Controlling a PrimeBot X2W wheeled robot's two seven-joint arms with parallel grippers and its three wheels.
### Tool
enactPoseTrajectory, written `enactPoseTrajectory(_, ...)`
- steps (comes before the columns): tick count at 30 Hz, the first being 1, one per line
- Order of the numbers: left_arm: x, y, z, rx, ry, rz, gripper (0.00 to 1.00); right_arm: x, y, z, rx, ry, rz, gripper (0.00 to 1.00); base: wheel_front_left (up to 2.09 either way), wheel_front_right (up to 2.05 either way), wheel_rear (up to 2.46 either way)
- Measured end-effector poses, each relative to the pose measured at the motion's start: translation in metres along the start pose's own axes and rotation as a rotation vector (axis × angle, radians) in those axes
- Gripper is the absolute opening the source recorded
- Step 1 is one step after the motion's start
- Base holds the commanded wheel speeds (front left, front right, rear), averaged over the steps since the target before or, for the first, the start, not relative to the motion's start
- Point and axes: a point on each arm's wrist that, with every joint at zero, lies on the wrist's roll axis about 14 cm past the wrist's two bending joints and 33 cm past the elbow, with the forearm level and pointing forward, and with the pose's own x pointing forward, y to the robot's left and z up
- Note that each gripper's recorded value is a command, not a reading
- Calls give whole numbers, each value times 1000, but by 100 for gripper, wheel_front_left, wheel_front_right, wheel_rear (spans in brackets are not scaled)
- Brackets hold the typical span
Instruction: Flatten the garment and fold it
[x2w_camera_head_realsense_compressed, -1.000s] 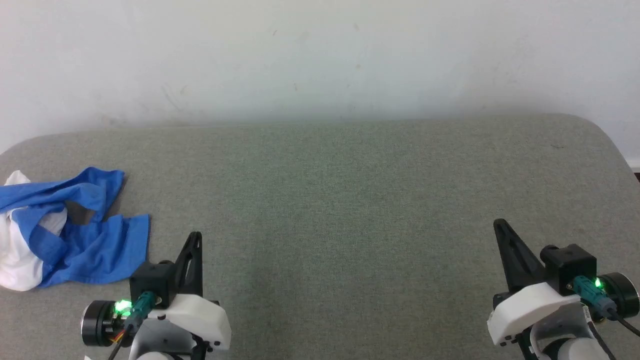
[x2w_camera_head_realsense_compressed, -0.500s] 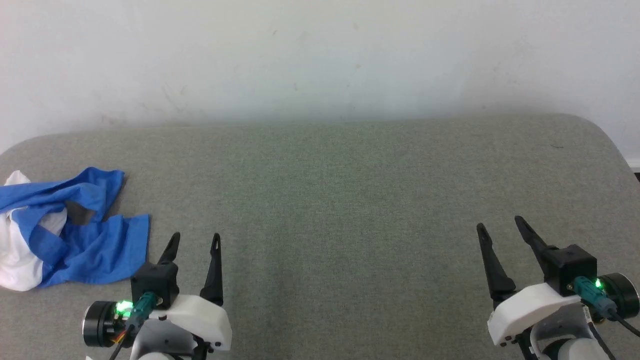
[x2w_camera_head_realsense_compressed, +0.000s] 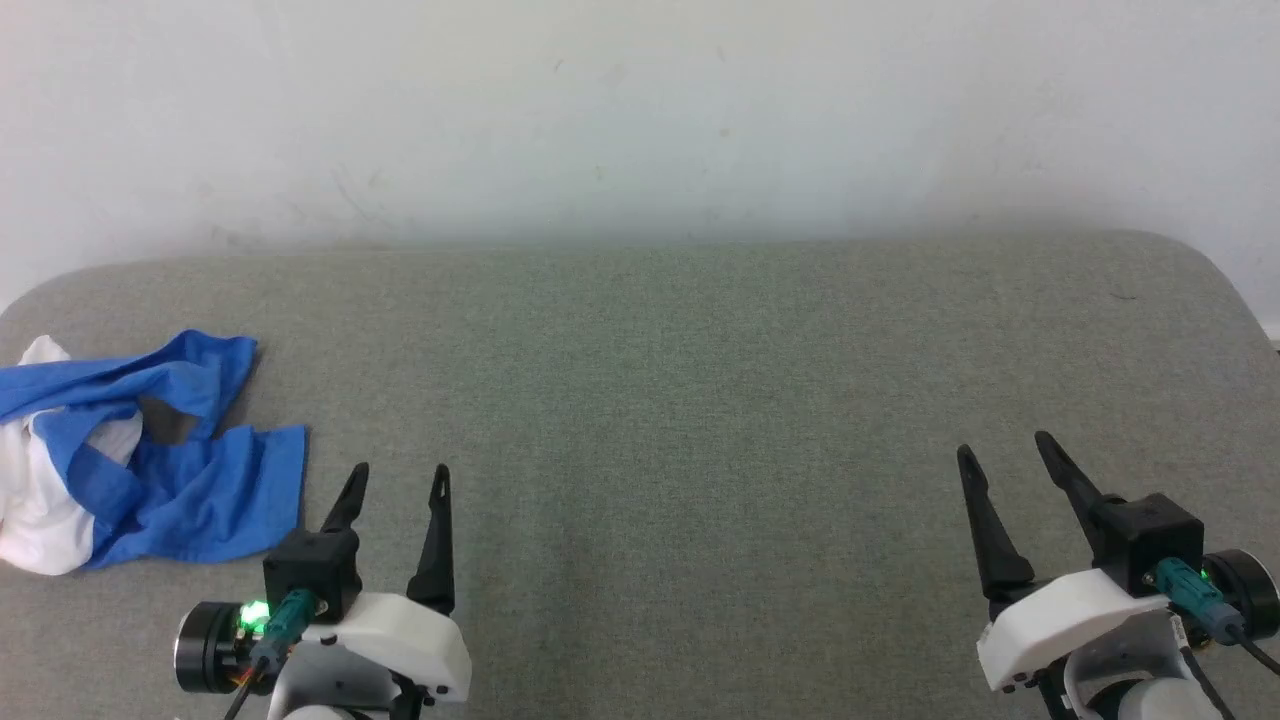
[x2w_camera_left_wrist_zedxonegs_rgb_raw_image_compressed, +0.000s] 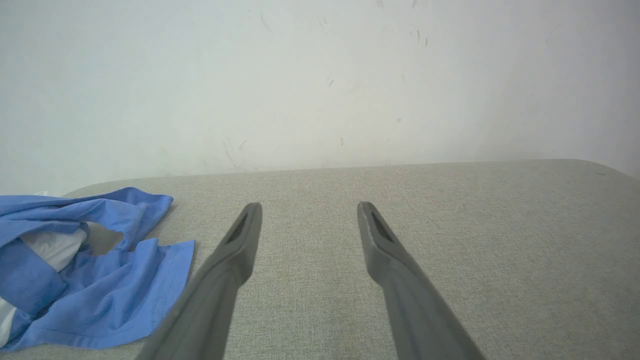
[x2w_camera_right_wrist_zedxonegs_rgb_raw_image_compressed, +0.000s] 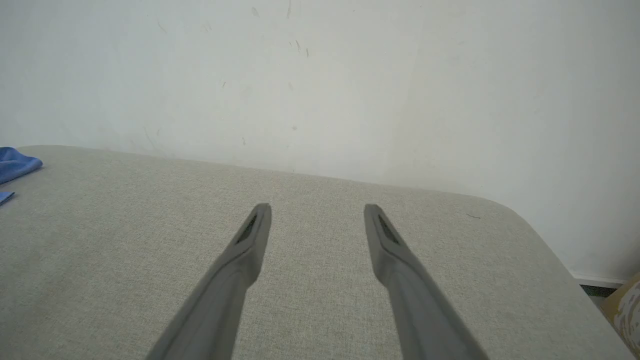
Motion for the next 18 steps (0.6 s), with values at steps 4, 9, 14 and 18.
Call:
enactPoseTrajectory(4, -1, 2, 2, -7, -10, 6, 100, 1, 2, 1, 5, -9, 6, 100, 0, 0, 0)
enactPoseTrajectory(9, -4, 7, 5, -14, -27, 20, 100, 4, 6, 3, 7, -19, 20, 100, 0, 0, 0)
enactPoseTrajectory(14, -8, 15, 9, -20, -46, 47, 100, 9, 12, 5, 12, -32, 40, 100, 0, 0, 0)
enactPoseTrajectory(18, -13, 25, 13, -24, -65, 81, 100, 13, 19, 8, 12, -42, 62, 100, 0, 0, 0)
